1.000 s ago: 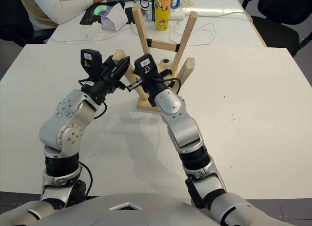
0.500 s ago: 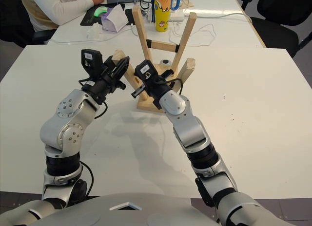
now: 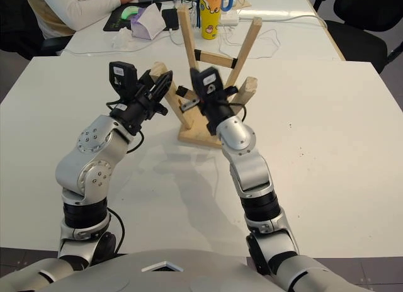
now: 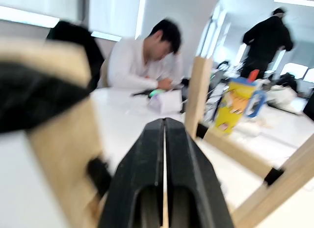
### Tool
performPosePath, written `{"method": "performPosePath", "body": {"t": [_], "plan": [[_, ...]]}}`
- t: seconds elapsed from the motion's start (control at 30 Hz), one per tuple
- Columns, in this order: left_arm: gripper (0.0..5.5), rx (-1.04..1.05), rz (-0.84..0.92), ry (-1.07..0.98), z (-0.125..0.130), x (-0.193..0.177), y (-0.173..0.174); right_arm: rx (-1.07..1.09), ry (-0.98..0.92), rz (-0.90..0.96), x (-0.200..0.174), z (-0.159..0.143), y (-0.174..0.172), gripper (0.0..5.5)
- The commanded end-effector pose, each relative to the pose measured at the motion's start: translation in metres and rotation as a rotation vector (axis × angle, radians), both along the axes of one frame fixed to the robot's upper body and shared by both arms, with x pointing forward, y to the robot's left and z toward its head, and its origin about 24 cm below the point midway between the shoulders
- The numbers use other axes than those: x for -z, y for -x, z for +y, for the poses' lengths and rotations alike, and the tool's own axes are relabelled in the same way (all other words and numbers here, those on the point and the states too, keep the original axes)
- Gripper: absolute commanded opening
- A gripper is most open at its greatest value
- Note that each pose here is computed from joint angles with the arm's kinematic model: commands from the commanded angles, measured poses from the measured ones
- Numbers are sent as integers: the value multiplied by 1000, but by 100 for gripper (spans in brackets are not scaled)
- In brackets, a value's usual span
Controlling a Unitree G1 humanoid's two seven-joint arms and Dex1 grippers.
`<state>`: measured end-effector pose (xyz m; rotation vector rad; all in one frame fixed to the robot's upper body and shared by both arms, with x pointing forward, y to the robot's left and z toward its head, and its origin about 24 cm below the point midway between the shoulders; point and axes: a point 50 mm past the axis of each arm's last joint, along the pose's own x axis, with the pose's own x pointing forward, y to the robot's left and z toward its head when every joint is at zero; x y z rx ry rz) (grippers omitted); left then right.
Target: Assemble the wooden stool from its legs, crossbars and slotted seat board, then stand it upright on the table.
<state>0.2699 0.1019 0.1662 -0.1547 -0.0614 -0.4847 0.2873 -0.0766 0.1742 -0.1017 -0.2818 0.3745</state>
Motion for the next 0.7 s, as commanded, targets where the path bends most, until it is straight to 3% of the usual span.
{"method": "performPosePath", "body": {"t": [0.03, 0.13, 0.33, 0.43, 0.57, 0.7], "plan": [[156, 17, -49, 15, -4, -12, 2, 38, -162, -162, -47, -1, 3, 0], [156, 19, -46, 16, -4, -12, 3, 50, -220, -217, -65, 0, 6, 0], [156, 15, -43, 15, -5, -11, 3, -3, -157, -161, -56, 11, 6, 0], [156, 8, -45, 17, -4, -12, 4, -76, 70, 73, -7, 25, 3, 0], [156, 4, -52, 25, -4, -15, 5, -185, 400, 614, 104, 16, 19, 0], [156, 5, -55, 29, -4, -17, 5, -165, 435, 682, 120, 0, 16, 0]]}}
